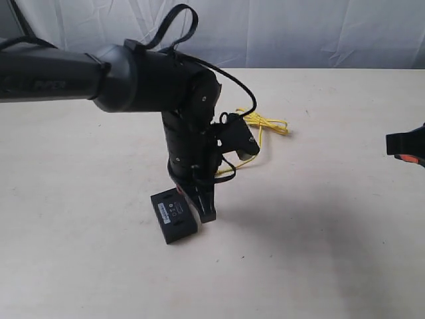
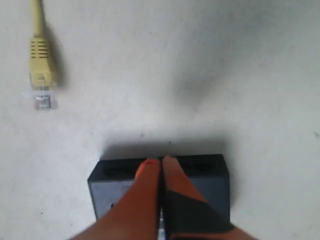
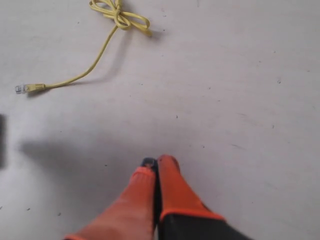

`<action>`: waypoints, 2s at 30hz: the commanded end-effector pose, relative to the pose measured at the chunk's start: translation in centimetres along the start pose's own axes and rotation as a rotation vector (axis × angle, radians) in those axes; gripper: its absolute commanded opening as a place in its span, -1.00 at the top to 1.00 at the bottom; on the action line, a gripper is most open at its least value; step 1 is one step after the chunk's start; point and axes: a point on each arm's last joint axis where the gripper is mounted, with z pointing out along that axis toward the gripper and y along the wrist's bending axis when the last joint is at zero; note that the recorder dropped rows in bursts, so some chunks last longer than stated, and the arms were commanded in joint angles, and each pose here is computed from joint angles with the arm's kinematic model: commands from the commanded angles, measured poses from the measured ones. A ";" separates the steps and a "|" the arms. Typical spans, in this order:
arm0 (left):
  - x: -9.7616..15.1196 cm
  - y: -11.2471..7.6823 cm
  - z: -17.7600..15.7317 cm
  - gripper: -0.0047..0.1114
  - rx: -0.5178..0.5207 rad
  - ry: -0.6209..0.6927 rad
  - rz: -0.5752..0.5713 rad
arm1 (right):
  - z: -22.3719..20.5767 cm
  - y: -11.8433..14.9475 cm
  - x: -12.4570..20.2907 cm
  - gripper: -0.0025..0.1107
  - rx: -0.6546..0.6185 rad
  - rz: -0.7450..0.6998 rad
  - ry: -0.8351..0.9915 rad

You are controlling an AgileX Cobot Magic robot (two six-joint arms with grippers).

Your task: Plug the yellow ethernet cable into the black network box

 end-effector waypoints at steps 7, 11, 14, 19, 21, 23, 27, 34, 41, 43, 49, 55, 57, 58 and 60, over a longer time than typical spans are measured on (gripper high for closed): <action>0.0 -4.4 -3.7 0.92 0.158 -0.164 0.078 | -0.1 0.0 -0.3 0.97 -0.002 0.009 -0.021; 0.5 -6.3 -1.9 0.92 0.146 -0.132 0.127 | -0.1 0.0 -0.3 0.97 -0.003 0.011 -0.021; 1.2 -6.1 -1.0 0.92 0.113 -0.105 0.102 | -0.1 0.0 -0.3 0.97 -0.004 0.012 -0.022; 2.7 -5.3 0.0 0.92 0.004 0.000 0.107 | -0.1 0.0 -0.3 0.97 -0.004 0.012 -0.022; 3.0 -5.6 0.5 0.92 0.016 0.001 0.097 | -0.1 0.0 -0.3 0.97 -0.004 0.012 -0.022; 3.2 -5.8 0.9 0.92 0.031 -0.007 0.084 | -0.1 0.0 -0.3 0.97 -0.003 0.012 -0.024; 3.8 -5.8 1.4 0.92 0.023 0.006 0.087 | -0.1 0.0 -0.3 0.97 -0.003 0.012 -0.024; 4.8 -4.1 1.6 0.92 0.008 0.031 0.031 | -0.1 0.0 -0.3 0.97 -0.005 0.016 -0.025; 5.9 -2.2 1.6 0.92 0.012 0.047 -0.037 | -0.1 0.0 -0.3 0.97 -0.005 0.014 -0.025; 6.0 -2.0 1.6 0.92 0.011 0.046 -0.039 | -0.1 0.0 -0.4 0.97 -0.004 0.014 -0.027; 6.6 -2.1 0.6 0.92 0.024 0.079 -0.043 | -0.1 0.0 -0.4 0.97 -0.007 0.011 -0.028; 8.6 -1.7 -3.4 0.92 -0.021 -0.036 -0.107 | -0.4 2.0 -0.7 0.97 -0.222 -0.131 -0.080; 9.8 -0.8 -3.9 0.92 -0.020 -0.080 -0.185 | -0.7 2.5 -1.4 0.97 -0.270 -0.156 -0.123; 10.3 -0.4 -4.0 0.92 -0.019 -0.096 -0.220 | -0.9 2.9 -1.9 0.97 -0.308 -0.162 -0.137; 11.7 1.0 -4.2 0.92 -0.026 -0.126 -0.305 | -1.4 3.5 -3.2 0.97 -0.376 -0.199 -0.144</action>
